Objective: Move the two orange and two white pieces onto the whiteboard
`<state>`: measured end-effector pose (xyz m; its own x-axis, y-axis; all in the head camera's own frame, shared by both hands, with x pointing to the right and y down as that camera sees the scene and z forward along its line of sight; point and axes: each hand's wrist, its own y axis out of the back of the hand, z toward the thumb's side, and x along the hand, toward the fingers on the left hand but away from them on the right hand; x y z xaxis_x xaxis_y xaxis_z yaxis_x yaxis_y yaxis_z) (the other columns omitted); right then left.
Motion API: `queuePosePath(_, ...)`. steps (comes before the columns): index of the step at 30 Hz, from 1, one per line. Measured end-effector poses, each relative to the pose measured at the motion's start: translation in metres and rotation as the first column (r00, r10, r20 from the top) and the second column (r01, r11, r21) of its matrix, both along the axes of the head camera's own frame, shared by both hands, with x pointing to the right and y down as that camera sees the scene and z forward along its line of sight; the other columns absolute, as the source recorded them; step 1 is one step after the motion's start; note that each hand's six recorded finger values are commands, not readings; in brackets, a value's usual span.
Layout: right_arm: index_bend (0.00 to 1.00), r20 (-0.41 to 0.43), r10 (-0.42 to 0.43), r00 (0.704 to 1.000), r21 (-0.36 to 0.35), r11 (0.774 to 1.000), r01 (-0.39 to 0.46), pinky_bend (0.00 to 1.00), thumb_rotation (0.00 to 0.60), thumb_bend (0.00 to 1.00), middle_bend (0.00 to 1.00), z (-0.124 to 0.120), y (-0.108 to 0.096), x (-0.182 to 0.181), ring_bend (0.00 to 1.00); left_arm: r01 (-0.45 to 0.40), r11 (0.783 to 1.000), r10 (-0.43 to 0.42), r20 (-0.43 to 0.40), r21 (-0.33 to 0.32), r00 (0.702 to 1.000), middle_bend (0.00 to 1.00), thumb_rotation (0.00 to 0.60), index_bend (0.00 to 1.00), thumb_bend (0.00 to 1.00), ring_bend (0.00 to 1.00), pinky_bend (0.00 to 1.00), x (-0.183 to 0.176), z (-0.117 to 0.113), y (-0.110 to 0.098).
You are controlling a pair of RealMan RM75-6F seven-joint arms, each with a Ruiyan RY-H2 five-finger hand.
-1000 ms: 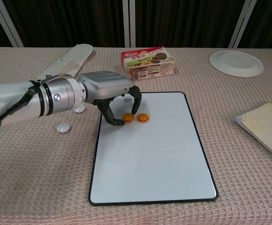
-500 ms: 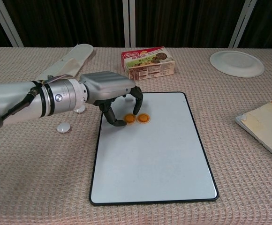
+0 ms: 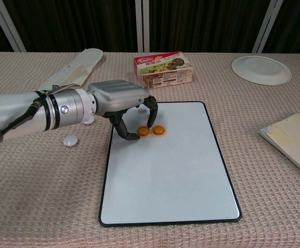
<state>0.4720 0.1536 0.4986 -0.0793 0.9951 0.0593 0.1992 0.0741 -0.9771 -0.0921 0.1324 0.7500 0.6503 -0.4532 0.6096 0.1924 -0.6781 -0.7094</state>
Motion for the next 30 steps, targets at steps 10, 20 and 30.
queuePosePath(10, 0.0, -0.006, 0.003, 1.0, -0.006, 1.0, -0.003, 0.0, 0.6, 0.21, 0.0, 0.002, 0.001, 0.0, 0.0, 0.003, 1.0, -0.003, -0.009, -0.003, 1.0, 0.28, 0.6, 0.35, 0.3, 0.18, 0.27, 0.001, 0.0, 0.0)
queuePosePath(20, 0.0, -0.008, 0.002, 1.0, -0.002, 1.0, -0.003, 0.0, 0.6, 0.21, 0.0, 0.001, 0.0, 0.0, 0.0, 0.005, 1.0, -0.005, -0.015, 0.001, 1.0, 0.28, 0.6, 0.35, 0.31, 0.18, 0.27, -0.001, -0.004, -0.002)
queuePosePath(30, 0.0, -0.006, -0.01, 1.0, 0.005, 1.0, 0.01, 0.0, 0.6, 0.21, 0.0, -0.001, -0.002, -0.003, 0.0, 0.048, 0.997, -0.047, -0.022, 0.065, 0.999, 0.27, 0.6, 0.35, 0.3, 0.18, 0.27, -0.022, -0.027, -0.019)
